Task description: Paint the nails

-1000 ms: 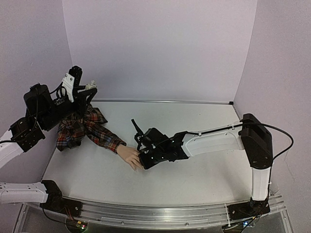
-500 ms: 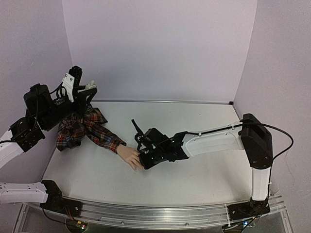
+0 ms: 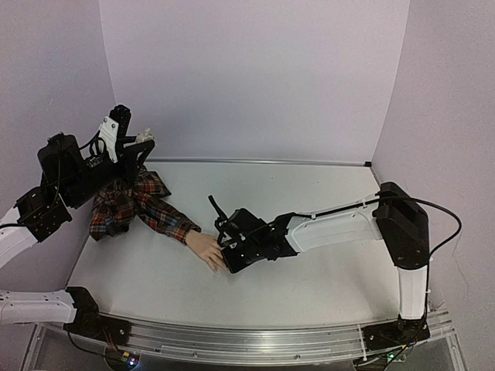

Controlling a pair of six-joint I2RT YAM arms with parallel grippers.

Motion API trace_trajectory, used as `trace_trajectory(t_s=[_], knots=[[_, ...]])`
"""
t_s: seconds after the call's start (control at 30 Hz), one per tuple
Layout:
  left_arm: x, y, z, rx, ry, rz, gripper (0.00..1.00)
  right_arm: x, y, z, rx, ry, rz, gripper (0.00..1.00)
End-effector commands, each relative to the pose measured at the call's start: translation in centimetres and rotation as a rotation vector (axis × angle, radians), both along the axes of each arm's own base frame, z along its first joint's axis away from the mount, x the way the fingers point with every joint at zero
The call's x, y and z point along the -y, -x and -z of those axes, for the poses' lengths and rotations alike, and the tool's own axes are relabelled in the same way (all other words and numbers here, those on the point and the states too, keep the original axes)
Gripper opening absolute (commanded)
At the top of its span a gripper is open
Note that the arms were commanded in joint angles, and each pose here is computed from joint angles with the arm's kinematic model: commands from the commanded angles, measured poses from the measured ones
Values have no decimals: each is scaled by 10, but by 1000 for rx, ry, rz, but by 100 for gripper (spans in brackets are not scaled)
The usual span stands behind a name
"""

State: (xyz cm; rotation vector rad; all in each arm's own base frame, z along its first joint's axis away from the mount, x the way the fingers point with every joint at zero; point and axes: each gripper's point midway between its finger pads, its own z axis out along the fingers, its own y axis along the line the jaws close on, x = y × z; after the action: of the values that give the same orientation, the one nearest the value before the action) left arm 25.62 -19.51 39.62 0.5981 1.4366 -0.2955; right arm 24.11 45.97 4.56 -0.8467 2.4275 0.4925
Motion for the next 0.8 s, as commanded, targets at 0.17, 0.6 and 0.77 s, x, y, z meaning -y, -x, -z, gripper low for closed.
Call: trace_trajectory(t_s=[0.17, 0.6, 0.77], knots=[[-5, 8, -25, 46, 37, 8, 0, 0, -2, 1, 11, 3, 13, 0], [-6, 8, -26, 45, 41, 8, 0, 3, 8, -16, 24, -17, 3, 0], [-5, 7, -25, 43, 40, 8, 0, 7, 9, -38, 49, -48, 15, 0]])
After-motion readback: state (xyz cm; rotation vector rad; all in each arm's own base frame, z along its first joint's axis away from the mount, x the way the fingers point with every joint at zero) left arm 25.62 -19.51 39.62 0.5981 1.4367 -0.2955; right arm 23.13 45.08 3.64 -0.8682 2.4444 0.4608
